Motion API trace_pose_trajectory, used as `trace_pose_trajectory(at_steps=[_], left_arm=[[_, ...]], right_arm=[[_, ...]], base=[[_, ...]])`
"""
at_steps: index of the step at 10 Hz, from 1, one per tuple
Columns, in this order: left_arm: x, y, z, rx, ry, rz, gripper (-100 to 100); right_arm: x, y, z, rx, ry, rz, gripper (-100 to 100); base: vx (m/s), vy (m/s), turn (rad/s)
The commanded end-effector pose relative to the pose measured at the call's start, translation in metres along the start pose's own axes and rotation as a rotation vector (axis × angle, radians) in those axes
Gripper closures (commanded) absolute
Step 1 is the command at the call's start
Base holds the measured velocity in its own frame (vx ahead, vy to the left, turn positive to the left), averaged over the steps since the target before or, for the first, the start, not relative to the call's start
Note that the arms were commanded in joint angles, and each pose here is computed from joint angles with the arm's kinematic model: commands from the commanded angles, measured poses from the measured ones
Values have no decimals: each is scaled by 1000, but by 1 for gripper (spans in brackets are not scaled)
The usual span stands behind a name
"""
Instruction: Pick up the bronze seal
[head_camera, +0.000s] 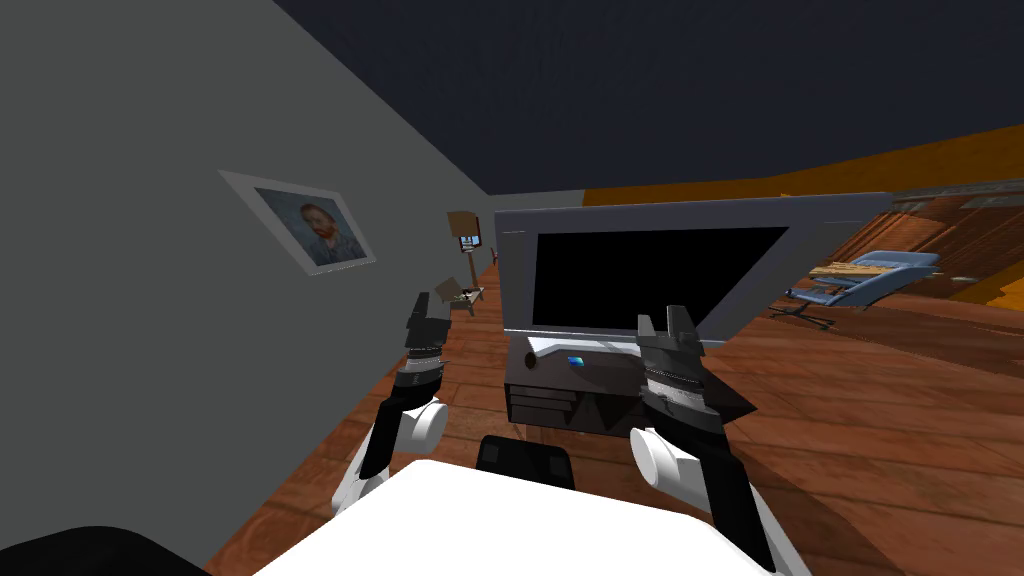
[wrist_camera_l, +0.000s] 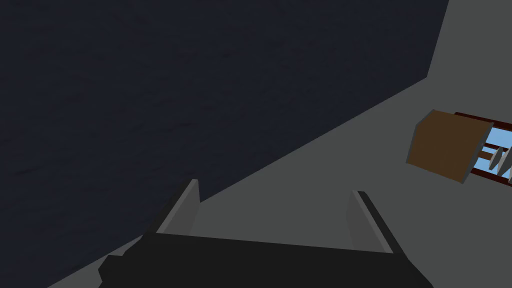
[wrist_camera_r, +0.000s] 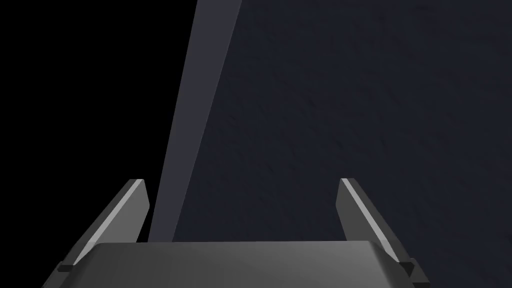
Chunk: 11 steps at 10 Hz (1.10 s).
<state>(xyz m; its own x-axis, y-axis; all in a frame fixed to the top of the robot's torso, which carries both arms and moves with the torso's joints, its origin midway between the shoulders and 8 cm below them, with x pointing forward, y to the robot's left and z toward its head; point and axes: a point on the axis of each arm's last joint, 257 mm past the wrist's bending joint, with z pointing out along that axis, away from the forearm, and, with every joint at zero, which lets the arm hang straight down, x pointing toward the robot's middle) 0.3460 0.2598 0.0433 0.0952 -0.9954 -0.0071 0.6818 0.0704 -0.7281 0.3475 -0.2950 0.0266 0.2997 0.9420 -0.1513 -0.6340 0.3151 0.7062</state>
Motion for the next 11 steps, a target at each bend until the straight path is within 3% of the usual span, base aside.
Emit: trace_pose_trajectory(at_steps=[1,4,7,8,10,11], left_arm=[[0,0,0,0,0,0,0],[0,0,0,0,0,0,0],[0,0,0,0,0,0,0],[0,0,0,0,0,0,0],[0,0,0,0,0,0,0],[0,0,0,0,0,0,0]], right_arm=[[3,-6,0,12,32,-9,-100],[10,-29,-2,72,107,-21,-100],[11,-69,-6,176,170,-17,-100],[12,-71,-6,185,171,-18,-100],[8,-106,-11,277,197,-3,-100],[8,-109,-12,289,198,-4,-100]], base=[[-27,14,-59],[-61,43,-103],[-92,96,-133],[-62,71,-43],[-27,71,-105],[-23,75,-55]])
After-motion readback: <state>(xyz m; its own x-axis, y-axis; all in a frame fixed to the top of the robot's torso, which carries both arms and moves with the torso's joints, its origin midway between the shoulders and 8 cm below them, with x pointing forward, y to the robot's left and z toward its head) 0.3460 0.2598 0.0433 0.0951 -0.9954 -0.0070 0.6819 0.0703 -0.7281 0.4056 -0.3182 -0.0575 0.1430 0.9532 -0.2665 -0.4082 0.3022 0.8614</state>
